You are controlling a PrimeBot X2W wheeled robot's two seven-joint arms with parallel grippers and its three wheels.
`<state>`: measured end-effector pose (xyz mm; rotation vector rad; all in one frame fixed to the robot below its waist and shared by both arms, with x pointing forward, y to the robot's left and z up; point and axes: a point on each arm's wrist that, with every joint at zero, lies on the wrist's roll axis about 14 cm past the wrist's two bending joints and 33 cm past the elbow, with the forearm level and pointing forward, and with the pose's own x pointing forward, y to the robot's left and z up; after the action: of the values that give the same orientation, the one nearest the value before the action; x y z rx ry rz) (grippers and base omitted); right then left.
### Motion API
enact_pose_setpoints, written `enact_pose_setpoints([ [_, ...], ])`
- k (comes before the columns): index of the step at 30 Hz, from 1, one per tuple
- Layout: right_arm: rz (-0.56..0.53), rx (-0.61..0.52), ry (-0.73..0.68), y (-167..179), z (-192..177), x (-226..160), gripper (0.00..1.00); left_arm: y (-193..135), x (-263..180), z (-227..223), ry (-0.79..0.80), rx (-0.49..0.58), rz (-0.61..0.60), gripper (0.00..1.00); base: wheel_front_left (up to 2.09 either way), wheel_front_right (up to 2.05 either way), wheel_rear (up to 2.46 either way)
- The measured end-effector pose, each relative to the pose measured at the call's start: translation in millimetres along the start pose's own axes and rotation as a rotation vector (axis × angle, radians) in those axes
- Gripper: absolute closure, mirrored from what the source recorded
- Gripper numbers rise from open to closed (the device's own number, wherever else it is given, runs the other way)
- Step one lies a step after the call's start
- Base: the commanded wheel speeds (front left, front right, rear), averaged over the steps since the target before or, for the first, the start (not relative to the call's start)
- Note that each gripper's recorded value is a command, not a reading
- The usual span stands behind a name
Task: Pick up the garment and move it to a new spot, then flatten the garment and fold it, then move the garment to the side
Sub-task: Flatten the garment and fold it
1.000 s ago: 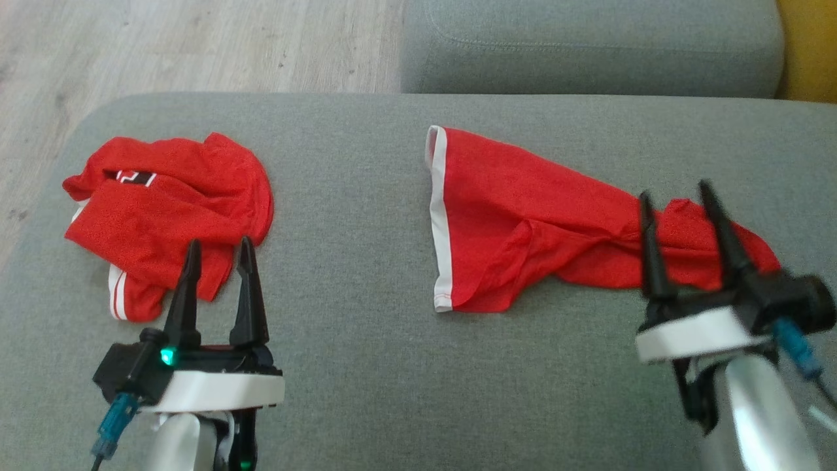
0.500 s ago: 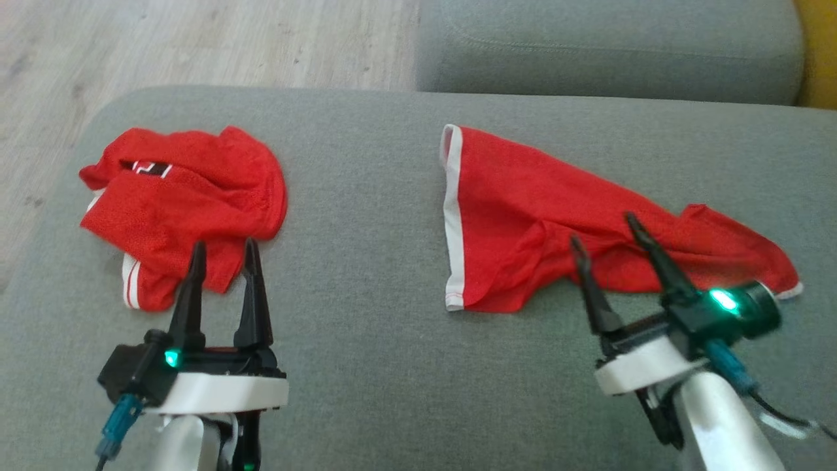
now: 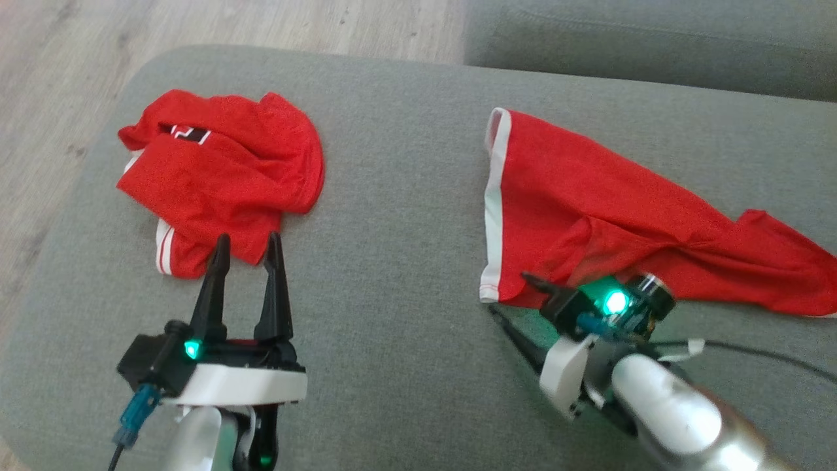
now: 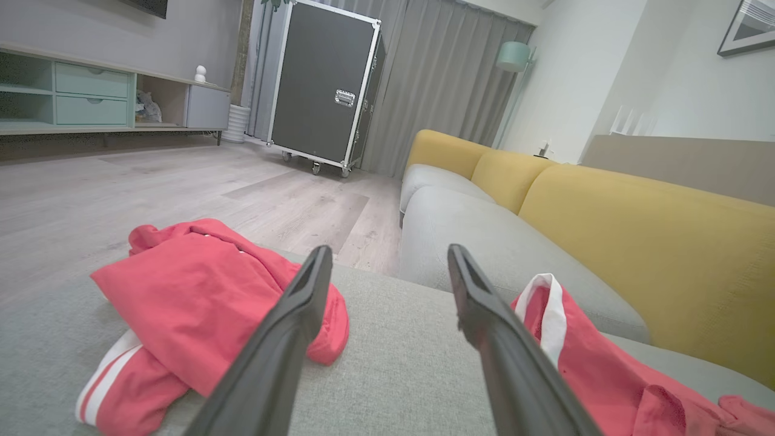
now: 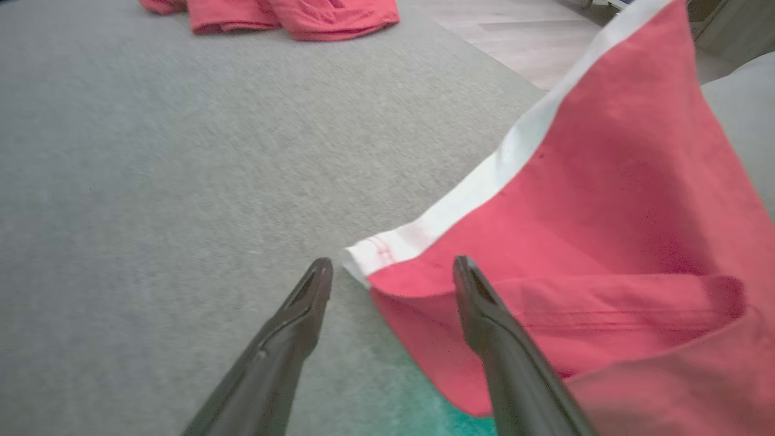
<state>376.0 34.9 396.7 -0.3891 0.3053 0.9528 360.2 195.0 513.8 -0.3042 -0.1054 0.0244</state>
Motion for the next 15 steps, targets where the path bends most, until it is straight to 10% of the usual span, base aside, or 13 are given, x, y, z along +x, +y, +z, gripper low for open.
enact_pose_setpoints([
  [6,0.025,-0.074,0.096,-16,-17,17,0.0,5,3,0,0.003,0.004,0.02,0.0,0.0,0.0,0.0],
  [7,0.036,-0.075,0.115,-13,-21,18,0.07,6,3,0,0.004,0.004,0.026,0.0,0.0,0.0,0.0],
  [9,0.053,-0.068,0.144,-9,-29,19,0.85,9,2,-1,0.006,0.0,0.036,0.0,0.0,0.0,0.0],
  [10,0.057,-0.075,0.15,-9,-30,20,1.0,9,2,-1,0.006,0.0,0.037,0.0,0.0,0.0,0.0],
  [15,0.069,-0.093,0.134,-6,-23,21,1.0,10,3,3,-0.006,0.0,0.038,0.0,0.0,0.0,0.0],
])
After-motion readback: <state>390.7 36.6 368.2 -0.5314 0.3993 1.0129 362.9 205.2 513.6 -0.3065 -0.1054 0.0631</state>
